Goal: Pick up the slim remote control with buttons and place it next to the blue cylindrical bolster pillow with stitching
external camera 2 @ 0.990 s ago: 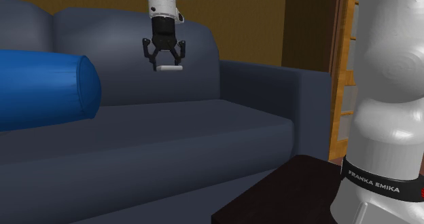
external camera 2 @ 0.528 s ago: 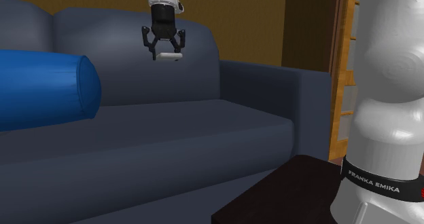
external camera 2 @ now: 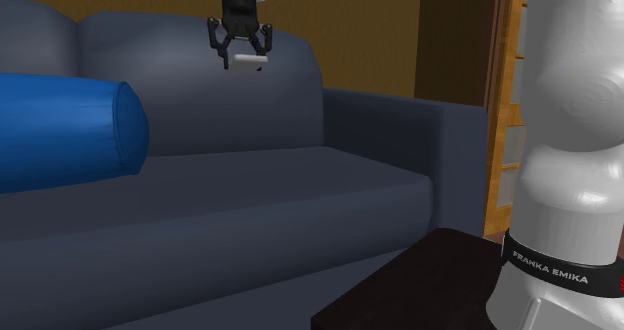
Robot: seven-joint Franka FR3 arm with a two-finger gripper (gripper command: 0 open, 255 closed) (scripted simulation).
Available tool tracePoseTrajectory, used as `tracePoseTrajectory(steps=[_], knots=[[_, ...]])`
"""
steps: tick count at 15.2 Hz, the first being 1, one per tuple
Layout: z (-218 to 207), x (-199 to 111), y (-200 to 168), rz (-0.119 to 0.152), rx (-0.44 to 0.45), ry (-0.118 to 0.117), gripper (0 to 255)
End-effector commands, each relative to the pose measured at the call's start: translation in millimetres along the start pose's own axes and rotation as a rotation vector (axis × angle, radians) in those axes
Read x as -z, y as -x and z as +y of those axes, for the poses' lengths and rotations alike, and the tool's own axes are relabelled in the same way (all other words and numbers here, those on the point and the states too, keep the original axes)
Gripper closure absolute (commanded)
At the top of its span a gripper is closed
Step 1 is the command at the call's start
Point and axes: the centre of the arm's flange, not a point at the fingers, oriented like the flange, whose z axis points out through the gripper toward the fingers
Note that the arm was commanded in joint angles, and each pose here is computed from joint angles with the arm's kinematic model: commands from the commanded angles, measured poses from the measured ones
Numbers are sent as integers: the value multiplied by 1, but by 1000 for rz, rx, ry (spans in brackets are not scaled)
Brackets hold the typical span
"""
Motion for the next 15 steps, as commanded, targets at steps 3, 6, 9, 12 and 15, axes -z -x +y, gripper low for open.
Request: tracePoseTrajectory(steps=[3,6,9,12,15], knots=[[-1,21,-1,0,0,0,255],[0,37,-1,0,0,0,255],[0,50,-1,0,0,0,255],[-38,51,9,0,0,0,255],[-77,52,19,0,0,0,255]])
